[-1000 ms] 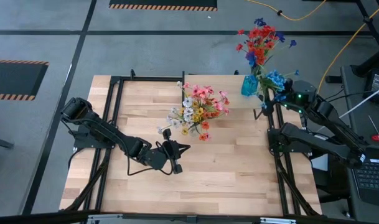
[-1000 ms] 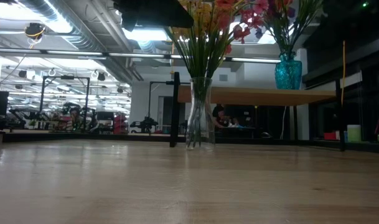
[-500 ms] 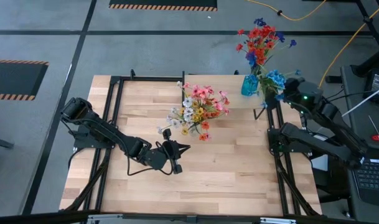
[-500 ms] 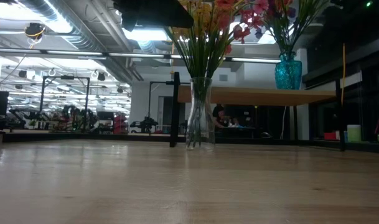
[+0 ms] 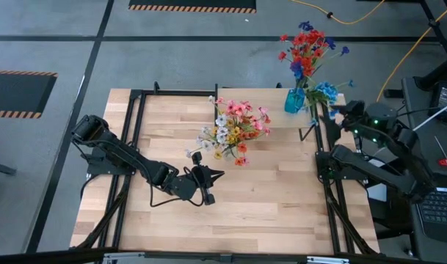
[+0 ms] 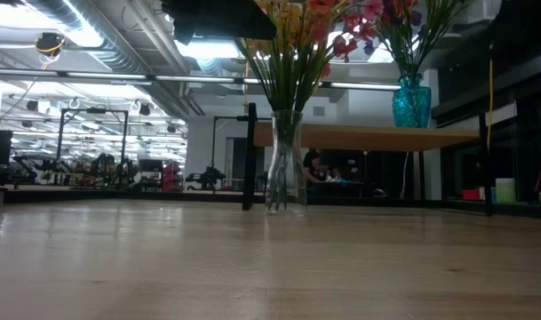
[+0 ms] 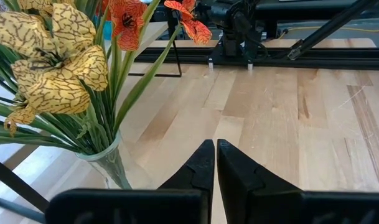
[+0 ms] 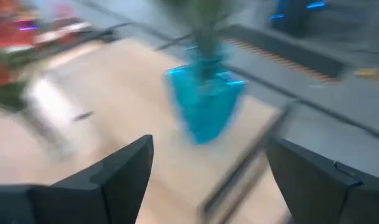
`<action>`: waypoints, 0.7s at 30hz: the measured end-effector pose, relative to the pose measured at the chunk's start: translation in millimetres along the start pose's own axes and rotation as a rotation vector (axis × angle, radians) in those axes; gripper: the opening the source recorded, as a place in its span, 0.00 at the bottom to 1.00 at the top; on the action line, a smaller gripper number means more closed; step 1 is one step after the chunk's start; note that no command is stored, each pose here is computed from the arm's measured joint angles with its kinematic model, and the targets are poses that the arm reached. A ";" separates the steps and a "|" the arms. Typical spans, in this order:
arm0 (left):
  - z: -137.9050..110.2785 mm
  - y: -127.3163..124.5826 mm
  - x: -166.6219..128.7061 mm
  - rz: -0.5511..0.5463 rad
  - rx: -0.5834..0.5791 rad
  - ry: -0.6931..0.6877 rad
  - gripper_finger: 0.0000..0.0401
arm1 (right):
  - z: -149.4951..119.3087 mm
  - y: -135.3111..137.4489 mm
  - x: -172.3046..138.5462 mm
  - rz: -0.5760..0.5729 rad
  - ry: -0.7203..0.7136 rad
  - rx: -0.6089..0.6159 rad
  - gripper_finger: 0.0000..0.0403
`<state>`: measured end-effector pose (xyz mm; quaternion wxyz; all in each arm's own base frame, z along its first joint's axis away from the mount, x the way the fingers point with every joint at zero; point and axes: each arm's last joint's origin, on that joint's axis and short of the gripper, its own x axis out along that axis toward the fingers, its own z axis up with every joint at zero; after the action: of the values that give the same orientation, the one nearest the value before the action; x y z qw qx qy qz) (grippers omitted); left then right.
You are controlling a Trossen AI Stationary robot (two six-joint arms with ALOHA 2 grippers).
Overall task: Pick and place flowers into a vace then onto a shelf
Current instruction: Put the transparent vase on the shelf
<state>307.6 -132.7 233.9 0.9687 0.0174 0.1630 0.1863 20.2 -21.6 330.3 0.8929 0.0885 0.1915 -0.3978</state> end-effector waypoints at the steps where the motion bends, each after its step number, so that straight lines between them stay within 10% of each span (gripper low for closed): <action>1: 0.0 0.0 0.0 0.000 0.000 0.000 0.04 | -1.2 1.6 0.1 0.057 0.005 -0.001 0.77; 21: 0.0 0.0 0.0 0.000 0.000 0.000 0.04 | -26.0 6.5 -30.2 0.452 -0.051 -0.030 0.02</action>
<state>307.7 -132.6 234.0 0.9687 0.0174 0.1628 0.1864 -0.5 11.2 319.1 0.9651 0.1056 0.1500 -0.1868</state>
